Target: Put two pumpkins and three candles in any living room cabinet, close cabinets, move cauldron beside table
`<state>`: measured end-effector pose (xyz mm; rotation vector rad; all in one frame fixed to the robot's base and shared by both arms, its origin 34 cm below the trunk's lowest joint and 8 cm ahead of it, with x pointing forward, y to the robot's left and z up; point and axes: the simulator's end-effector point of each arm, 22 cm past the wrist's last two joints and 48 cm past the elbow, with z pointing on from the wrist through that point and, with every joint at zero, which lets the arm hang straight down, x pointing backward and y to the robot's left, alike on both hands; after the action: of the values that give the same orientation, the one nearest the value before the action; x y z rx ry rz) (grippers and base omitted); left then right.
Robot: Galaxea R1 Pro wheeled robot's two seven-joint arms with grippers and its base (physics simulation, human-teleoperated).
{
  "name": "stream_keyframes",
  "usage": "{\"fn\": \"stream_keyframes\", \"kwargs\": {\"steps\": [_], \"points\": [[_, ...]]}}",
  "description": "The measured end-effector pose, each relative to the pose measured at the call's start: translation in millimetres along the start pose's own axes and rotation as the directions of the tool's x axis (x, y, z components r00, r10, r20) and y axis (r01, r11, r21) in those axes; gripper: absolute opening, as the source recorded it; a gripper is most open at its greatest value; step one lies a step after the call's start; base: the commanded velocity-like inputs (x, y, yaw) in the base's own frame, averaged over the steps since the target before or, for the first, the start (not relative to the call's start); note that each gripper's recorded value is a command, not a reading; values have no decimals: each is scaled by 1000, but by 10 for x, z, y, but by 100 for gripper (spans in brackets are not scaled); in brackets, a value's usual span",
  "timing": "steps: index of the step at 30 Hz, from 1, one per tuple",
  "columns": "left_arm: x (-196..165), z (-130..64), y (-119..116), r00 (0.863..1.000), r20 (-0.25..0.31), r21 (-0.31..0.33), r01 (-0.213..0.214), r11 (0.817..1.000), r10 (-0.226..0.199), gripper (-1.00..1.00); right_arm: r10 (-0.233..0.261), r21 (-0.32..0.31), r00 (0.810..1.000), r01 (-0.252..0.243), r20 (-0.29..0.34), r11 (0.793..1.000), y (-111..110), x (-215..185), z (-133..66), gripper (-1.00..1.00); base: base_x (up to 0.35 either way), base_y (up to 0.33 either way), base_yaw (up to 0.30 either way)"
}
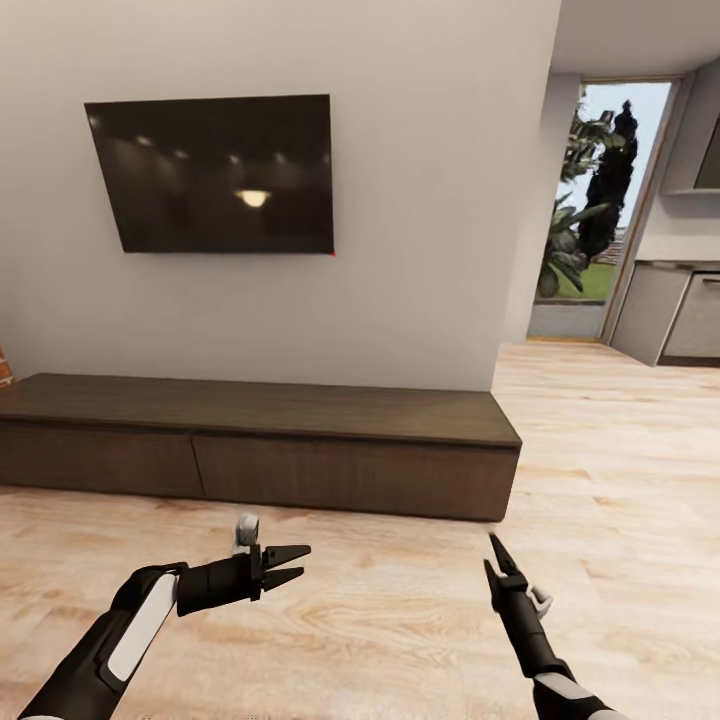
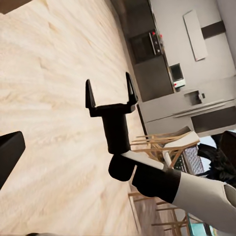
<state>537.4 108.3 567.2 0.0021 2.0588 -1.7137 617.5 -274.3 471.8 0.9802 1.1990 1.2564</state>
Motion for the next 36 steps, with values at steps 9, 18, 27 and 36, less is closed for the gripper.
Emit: {"fn": "stream_keyframes", "kwargs": {"steps": [9,18,27,36], "points": [[48,32,170,999,-9,-10,34,999,-34,100,60,20,998,-60,-3,998,-163,12,-48,100,0,0,0],[96,59,286,997,-17,3,69,998,-69,100,107,-5,994,-107,-18,994,-225,53,-102,100,0,0,0],[150,83,449,994,-25,-6,103,995,-103,100,117,28,993,-116,-18,993,-413,79,-156,100,0,0,0],[212,118,605,990,-32,-13,138,990,-138,100,123,63,992,-122,-9,991,-606,86,-217,100,0,0,0]]}}
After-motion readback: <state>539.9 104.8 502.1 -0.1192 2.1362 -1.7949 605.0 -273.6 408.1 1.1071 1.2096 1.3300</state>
